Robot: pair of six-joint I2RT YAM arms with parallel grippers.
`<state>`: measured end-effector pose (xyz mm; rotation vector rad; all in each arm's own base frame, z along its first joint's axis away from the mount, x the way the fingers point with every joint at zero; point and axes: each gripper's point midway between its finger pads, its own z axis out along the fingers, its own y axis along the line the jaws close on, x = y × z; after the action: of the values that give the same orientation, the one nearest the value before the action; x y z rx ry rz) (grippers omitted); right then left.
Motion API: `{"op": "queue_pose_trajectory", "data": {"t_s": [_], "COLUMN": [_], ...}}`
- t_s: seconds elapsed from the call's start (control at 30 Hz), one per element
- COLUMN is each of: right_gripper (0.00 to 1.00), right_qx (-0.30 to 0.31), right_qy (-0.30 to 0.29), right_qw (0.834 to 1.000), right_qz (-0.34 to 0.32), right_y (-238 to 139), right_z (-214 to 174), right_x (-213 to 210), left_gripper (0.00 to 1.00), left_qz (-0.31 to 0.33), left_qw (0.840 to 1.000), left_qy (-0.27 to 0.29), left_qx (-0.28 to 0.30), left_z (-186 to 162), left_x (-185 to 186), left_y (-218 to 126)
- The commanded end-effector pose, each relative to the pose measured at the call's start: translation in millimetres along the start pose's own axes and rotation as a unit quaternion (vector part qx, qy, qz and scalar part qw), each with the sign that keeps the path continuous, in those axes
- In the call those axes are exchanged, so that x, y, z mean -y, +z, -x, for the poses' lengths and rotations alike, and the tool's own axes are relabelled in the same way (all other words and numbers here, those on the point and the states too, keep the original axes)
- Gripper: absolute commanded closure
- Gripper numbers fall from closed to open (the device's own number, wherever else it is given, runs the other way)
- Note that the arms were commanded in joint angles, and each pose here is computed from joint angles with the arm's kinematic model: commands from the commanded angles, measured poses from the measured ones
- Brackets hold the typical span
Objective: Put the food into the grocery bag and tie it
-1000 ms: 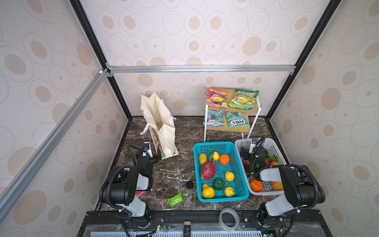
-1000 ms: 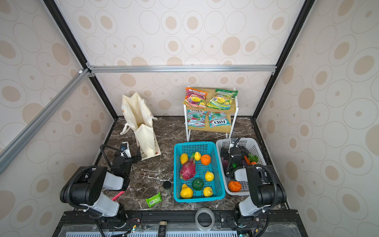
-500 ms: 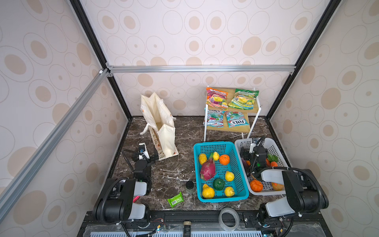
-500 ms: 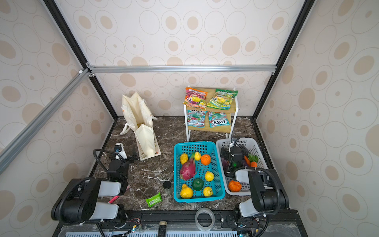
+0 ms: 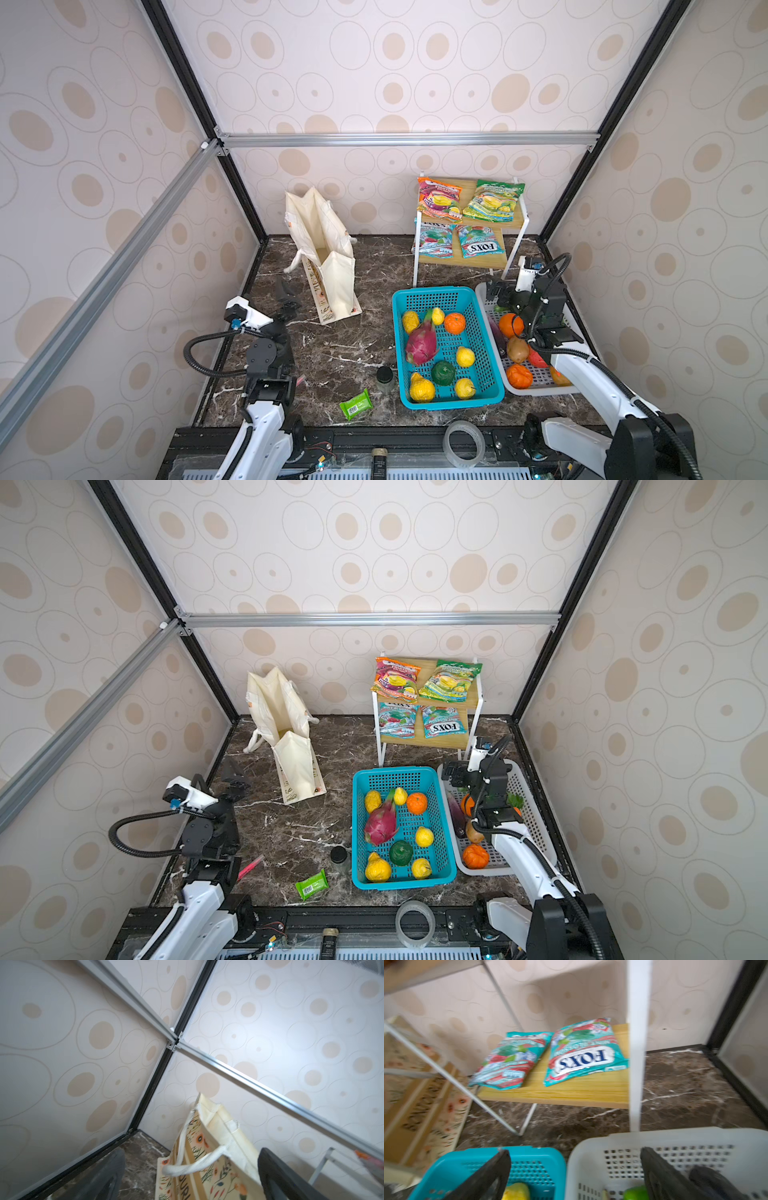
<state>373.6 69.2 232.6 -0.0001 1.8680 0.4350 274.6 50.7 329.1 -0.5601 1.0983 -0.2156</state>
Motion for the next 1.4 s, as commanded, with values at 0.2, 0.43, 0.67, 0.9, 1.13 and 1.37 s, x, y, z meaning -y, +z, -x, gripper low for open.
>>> {"op": "queue_pose_trajectory", "data": {"t_s": [0.2, 0.43, 0.67, 0.9, 1.13, 1.37], "right_gripper": [0.0, 0.0, 0.0, 0.0, 0.0, 0.0], "right_qx": [-0.05, -0.08, -0.089, -0.086, -0.078, -0.083], "right_qy": [0.002, -0.029, -0.071, -0.08, -0.096, -0.096], "right_qw": [0.99, 0.987, 0.978, 0.981, 0.982, 0.982], "right_qz": [0.132, 0.139, 0.176, 0.158, 0.144, 0.141], "right_y": [-13, -11, -17, -22, -26, -24], "right_z": [-7, -3, -2, 0, 4, -1], "right_x": [-85, -133, -182, -177, -171, -170], "left_gripper": [0.01, 0.01, 0.06, 0.13, 0.35, 0.6], "left_qz": [-0.093, -0.058, -0.055, -0.002, 0.059, 0.067], "left_qw": [0.985, 0.963, 0.921, 0.871, 0.812, 0.786], "left_qy": [0.014, 0.085, 0.174, 0.273, 0.365, 0.39], "left_qx": [-0.143, -0.247, -0.343, -0.408, -0.451, -0.475], "left_z": [10, -19, -82, -141, -186, -213], "left_x": [84, 114, 164, 172, 139, 127], "left_y": [42, 90, 120, 137, 140, 134]}}
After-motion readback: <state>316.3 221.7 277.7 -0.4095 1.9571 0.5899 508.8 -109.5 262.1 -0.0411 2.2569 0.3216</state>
